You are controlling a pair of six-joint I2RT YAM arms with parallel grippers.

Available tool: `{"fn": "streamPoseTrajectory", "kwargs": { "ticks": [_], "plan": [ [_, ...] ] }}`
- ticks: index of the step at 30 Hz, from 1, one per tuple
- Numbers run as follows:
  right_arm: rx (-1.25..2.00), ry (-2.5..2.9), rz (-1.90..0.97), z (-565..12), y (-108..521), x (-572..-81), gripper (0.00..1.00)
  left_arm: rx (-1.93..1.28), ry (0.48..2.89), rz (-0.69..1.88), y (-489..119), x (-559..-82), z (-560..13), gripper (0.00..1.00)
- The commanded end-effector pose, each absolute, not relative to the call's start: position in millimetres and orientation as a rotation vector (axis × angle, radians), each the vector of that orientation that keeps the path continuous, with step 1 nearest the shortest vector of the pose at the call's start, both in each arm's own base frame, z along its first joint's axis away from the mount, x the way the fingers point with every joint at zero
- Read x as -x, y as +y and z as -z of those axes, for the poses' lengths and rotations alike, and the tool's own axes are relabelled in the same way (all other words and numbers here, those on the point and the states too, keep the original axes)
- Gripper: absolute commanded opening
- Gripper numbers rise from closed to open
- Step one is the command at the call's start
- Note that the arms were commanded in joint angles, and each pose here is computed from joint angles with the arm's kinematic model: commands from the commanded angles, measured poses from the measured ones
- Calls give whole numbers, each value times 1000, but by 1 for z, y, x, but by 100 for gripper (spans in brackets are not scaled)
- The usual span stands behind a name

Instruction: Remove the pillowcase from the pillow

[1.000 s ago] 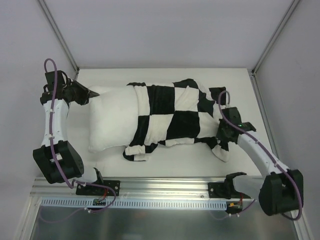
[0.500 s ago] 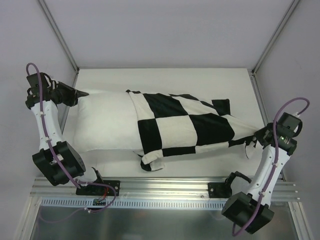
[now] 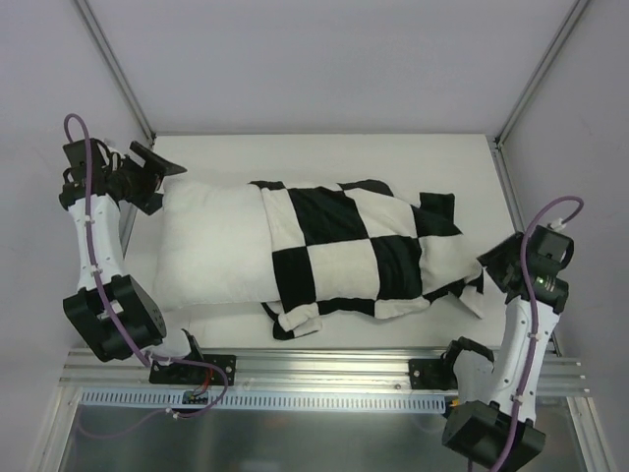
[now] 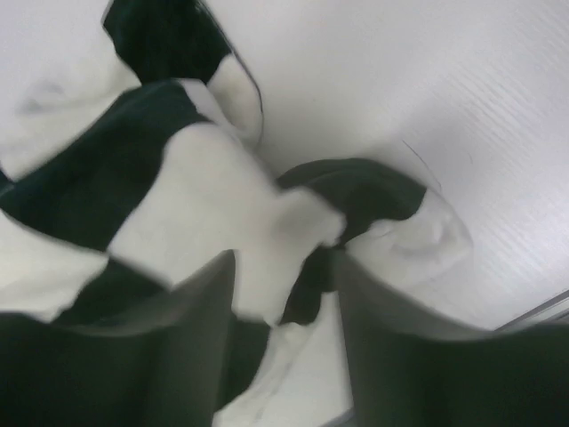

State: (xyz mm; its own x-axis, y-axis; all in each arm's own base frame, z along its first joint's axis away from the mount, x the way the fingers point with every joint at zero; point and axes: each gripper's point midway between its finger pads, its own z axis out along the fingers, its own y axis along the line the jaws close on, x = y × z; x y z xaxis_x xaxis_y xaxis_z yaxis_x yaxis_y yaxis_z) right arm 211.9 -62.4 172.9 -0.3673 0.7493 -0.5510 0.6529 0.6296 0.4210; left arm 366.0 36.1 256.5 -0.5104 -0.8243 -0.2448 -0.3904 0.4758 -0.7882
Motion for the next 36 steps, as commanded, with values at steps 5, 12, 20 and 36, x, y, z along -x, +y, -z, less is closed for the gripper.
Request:
{"fn": "streamPoseTrajectory", "kwargs": {
  "ticks": [5, 12, 20, 36],
  "plan": [
    [-921, 2167, -33, -168, -53, -213, 88, 717, 2129, 605, 17, -356, -284, 95],
    [-811, 2150, -69, -199, -36, -232, 94, 446, 2289, 170, -22, -349, -279, 96],
    [-663, 2207, -1, -208, -10, -242, 98, 330, 2352, -171, -47, -346, -256, 95],
    [-628, 2233, 44, -204, -5, -239, 99, 485, 2213, -79, 1, -350, -329, 98]
  ]
}}
